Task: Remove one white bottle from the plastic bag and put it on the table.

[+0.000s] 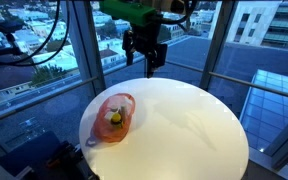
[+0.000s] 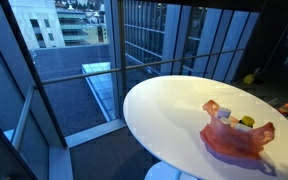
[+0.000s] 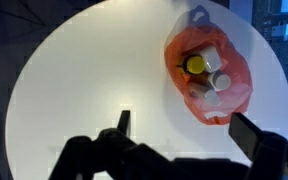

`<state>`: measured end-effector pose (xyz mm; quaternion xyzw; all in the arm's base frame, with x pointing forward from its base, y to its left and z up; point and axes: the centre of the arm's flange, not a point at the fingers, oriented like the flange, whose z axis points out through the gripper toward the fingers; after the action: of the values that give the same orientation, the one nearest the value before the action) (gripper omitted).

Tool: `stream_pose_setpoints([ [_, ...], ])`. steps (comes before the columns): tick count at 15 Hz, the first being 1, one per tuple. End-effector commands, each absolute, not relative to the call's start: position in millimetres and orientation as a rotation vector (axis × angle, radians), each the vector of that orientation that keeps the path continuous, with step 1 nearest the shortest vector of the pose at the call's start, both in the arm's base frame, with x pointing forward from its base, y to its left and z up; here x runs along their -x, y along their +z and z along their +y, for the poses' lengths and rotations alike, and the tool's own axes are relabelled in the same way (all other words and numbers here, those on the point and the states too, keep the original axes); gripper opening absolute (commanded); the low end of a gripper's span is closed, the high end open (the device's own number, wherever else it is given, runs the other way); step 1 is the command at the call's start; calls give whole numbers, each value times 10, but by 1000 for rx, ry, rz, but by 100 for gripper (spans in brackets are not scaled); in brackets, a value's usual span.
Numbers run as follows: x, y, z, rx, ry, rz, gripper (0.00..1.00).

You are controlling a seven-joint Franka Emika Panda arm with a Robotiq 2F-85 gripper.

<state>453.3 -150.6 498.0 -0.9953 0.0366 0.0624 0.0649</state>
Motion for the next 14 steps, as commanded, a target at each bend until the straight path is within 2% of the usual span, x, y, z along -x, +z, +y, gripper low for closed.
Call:
stream_pose_setpoints([
  [1,-4666,4878,-1523,2976,225,50,100],
  [14,-5058,4077,-923,2969,330,-333,100],
])
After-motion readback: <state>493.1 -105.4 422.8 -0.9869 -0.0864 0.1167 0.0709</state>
